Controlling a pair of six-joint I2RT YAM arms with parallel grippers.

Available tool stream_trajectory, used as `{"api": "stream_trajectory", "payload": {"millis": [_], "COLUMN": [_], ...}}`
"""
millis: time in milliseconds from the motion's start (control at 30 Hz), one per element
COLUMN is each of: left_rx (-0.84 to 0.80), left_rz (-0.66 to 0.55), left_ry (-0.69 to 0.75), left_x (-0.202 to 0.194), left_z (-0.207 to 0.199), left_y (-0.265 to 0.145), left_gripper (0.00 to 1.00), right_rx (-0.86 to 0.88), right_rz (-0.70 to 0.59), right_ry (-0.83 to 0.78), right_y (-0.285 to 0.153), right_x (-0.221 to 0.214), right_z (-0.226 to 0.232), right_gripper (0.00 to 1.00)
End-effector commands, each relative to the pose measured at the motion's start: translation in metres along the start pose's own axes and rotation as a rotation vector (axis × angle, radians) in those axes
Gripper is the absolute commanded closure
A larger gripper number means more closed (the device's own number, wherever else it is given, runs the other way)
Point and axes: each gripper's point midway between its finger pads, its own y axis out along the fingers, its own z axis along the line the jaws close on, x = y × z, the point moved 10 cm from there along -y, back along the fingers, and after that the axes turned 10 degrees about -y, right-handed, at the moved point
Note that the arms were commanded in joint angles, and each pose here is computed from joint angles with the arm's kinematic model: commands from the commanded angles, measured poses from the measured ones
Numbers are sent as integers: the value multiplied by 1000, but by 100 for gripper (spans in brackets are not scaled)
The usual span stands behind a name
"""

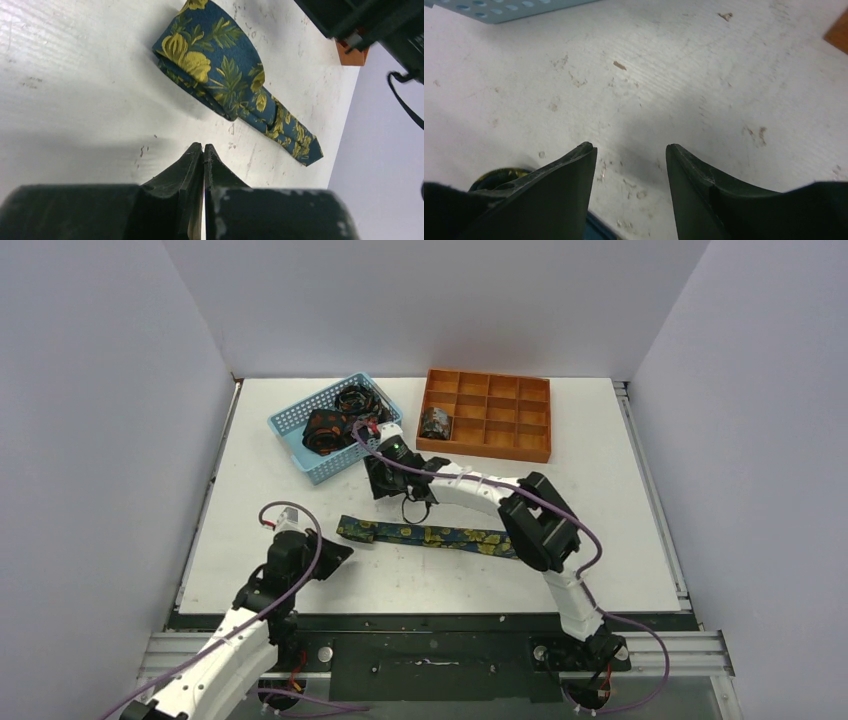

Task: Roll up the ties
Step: Roll the tie at the center of the board.

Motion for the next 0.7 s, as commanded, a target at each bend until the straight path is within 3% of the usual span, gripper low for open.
{"api": "stream_trajectory", "payload": {"millis": [0, 167, 267, 300, 500, 667], "left_rx": [1, -19, -12, -1, 98, 48], "left_rz": [25, -173, -296, -318, -336, -336], "left_ry": [99, 167, 202, 221, 250, 222], "left_x": [4, 32, 53, 59, 76, 73], "left_z": [-17, -56, -85, -94, -111, -102], "left_y": [-25, -50, -57, -57, -48, -48], "left_gripper": [97, 83, 57, 53, 50, 50], "right_rx": [6, 136, 155, 145, 56, -43], "right_rz": [-218, -287, -294, -293, -249, -214], "right_ry": [59, 75, 83, 93, 152, 196], "right_y": [-74, -116, -134, -139, -159, -181], "right_x": [40, 12, -9, -18, -76, -118], "right_z": [1, 8, 13, 12, -3, -22], "right_gripper": [46, 46, 45, 45, 46, 48]}}
